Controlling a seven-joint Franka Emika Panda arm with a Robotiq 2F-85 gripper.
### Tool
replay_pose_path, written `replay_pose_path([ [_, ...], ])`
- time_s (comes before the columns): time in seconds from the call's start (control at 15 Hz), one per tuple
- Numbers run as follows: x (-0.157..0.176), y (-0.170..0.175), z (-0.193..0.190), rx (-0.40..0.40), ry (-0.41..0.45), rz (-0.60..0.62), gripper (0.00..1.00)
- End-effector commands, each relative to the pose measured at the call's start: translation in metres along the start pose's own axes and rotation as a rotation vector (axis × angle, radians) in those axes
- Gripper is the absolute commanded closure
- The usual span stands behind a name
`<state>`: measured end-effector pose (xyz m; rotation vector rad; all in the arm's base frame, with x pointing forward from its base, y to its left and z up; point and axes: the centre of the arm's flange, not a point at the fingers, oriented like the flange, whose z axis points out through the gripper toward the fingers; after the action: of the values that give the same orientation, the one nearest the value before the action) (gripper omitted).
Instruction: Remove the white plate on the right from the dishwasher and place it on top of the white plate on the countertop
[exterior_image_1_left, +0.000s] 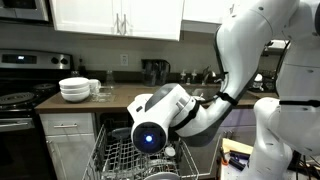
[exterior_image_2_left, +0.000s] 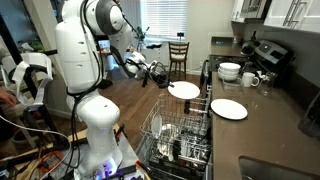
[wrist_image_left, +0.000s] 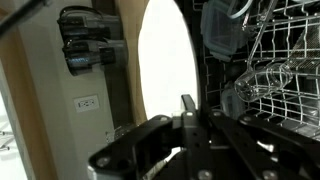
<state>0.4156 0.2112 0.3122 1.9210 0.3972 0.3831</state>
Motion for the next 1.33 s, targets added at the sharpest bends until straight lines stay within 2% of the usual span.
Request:
replay_pose_path([
  [0.0,0.000,0.000,0.000,0.000,0.000,0.001,0.93],
  [0.07,0.000,0.000,0.000,0.000,0.001,0.001,0.93],
  [0.13,0.000,0.001,0.000,0.000,0.001,0.002,0.98],
  [0.47,-0.011,0.006,0.015,0.009,-0.013,-0.014,0.98],
  [0.8,-0.020,0.020,0.028,-0.020,-0.024,-0.024,0.98],
  [1.27,-0.018,0.050,0.037,-0.035,0.020,-0.062,0.98],
])
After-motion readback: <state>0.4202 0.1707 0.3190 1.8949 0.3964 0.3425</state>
